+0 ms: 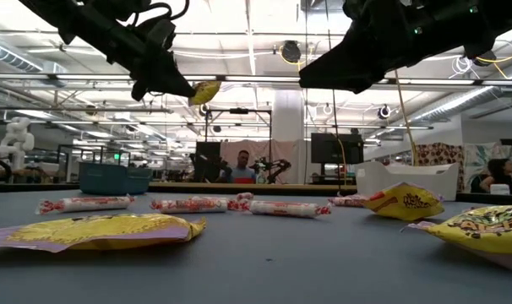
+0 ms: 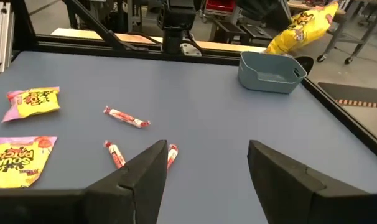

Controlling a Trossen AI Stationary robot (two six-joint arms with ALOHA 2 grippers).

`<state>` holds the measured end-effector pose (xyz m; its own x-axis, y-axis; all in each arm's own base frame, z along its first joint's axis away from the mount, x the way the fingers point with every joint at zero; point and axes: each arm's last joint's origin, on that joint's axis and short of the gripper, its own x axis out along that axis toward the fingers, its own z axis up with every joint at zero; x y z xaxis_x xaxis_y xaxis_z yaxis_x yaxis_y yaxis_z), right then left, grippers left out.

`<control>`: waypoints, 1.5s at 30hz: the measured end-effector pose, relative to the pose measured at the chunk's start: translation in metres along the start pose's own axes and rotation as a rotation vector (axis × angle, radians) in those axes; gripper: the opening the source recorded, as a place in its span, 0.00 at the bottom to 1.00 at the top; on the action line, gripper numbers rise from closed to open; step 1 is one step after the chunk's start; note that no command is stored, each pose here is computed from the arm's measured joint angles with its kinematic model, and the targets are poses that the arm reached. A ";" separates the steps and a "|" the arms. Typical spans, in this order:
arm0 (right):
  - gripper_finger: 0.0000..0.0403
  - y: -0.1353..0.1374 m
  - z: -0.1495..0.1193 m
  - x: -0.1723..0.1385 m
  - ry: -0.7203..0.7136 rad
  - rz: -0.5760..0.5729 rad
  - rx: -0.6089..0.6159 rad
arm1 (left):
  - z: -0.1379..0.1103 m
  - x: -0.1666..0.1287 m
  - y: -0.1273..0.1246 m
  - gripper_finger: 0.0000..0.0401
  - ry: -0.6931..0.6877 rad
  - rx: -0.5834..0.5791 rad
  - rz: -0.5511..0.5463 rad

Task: Sort candy
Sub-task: Put the yellow candy pack into the blue bin

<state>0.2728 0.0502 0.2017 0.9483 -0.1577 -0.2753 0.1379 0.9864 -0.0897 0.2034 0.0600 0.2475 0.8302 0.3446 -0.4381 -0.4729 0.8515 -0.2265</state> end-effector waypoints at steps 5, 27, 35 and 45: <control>0.53 0.000 0.000 0.000 0.001 0.004 0.040 | 0.000 0.000 0.000 0.03 0.010 -0.115 -0.019; 0.53 0.000 0.000 0.000 0.002 0.004 0.062 | -0.001 0.000 -0.001 0.03 0.022 -0.130 -0.032; 0.53 0.000 0.000 0.000 0.002 0.004 0.048 | -0.001 0.000 -0.001 0.03 0.017 0.058 -0.049; 0.53 0.000 0.000 0.000 0.002 0.003 0.048 | 0.001 0.000 -0.002 0.03 -0.017 0.491 -0.052</control>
<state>0.2727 0.0503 0.2015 0.9483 -0.1544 -0.2774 0.1484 0.9880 -0.0427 0.2047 0.0589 0.2492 0.8560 0.2993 -0.4216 -0.2388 0.9521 0.1910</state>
